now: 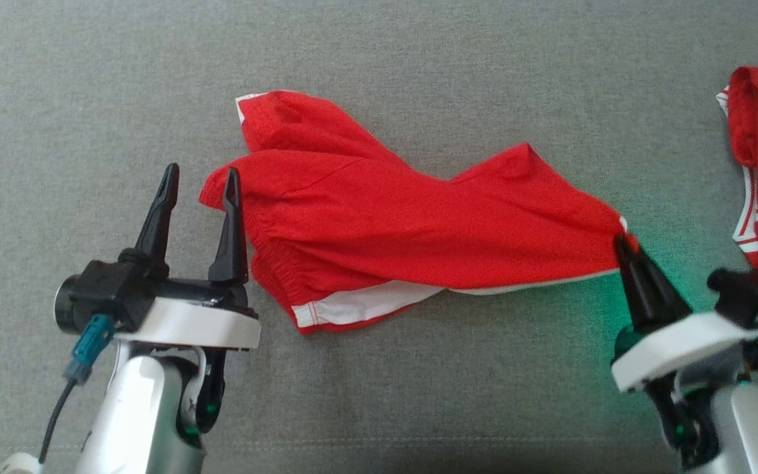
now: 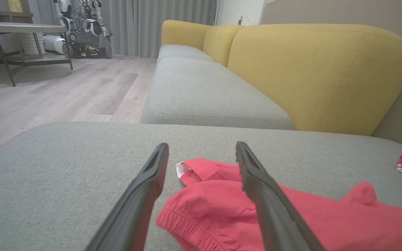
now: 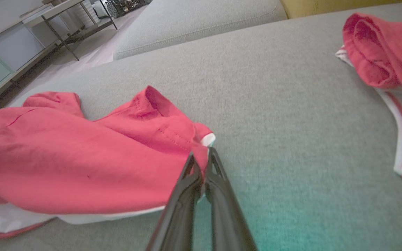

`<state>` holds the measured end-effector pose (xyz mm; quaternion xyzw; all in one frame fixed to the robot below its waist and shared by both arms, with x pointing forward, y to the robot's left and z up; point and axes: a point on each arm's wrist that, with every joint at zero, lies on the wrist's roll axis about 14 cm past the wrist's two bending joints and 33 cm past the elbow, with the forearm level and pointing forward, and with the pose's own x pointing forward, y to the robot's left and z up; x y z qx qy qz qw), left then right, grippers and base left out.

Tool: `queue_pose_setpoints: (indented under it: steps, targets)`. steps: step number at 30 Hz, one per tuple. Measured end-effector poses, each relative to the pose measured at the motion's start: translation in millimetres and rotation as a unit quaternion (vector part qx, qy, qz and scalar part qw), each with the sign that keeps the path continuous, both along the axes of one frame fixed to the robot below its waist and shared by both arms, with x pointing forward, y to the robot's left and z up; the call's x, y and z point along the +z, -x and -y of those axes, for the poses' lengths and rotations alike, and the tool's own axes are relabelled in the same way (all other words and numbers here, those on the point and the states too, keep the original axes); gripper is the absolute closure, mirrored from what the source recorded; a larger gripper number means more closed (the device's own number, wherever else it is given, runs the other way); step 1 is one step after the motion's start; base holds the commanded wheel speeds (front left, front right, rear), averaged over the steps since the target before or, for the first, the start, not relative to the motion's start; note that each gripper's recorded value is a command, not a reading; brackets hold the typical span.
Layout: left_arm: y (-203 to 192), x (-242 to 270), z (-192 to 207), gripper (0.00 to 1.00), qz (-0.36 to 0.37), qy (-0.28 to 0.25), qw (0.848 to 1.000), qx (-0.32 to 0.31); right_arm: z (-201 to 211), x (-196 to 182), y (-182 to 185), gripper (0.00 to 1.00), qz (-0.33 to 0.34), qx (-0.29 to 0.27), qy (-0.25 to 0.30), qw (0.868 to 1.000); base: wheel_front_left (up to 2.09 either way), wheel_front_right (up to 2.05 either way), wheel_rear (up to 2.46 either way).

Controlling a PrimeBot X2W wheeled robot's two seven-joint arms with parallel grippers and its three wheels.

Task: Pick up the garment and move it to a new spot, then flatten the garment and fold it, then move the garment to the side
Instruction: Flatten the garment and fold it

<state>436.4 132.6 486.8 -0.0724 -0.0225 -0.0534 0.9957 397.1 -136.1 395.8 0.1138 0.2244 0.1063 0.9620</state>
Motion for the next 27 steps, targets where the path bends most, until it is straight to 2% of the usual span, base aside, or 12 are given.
queue_pose_setpoints:
  steps: [8, 15, 16, 17, 18, 23, 27]
  targets:
    - [0.5, -7.2, -1.7, 0.00, -0.009, -0.003, 1.000, -0.003, -2.5, 12.8, -47.7, 1.00, 0.028, 0.001, 0.000, 1.000, 0.00, 0.00, 0.00]
    - [1.7, -15.4, -8.7, 0.00, -0.022, -0.005, 1.000, 0.007, -15.7, -19.7, -73.0, 1.00, -0.015, 0.008, -0.008, 1.000, 0.00, 0.00, 0.00]
    - [1.1, -15.1, -8.8, 0.00, -0.021, -0.004, 1.000, 0.008, -18.0, -23.1, -74.8, 0.92, -0.019, 0.009, -0.011, 1.000, 0.00, 0.00, 0.00]
    - [0.2, -14.6, -9.0, 0.00, -0.020, -0.005, 1.000, 0.007, -20.1, -25.7, -76.3, 0.53, -0.021, 0.011, -0.011, 1.000, 0.00, 0.00, 0.00]
    - [-0.1, -14.6, -9.5, 0.00, -0.020, -0.005, 1.000, 0.008, -22.0, -27.0, -78.1, 0.00, -0.020, 0.012, -0.012, 1.000, 0.00, 0.00, 0.00]
    - [-0.8, -14.1, -9.6, 0.00, -0.019, -0.004, 1.000, 0.009, -23.4, -16.9, -84.4, 0.00, 0.017, 0.008, -0.018, 1.000, 0.00, 0.00, 0.00]
    - [-1.8, -9.0, -9.9, 0.00, -0.012, -0.006, 1.000, 0.010, -15.7, 6.5, -87.8, 0.00, 0.070, 0.004, -0.007, 0.998, 0.00, 0.00, 0.00]
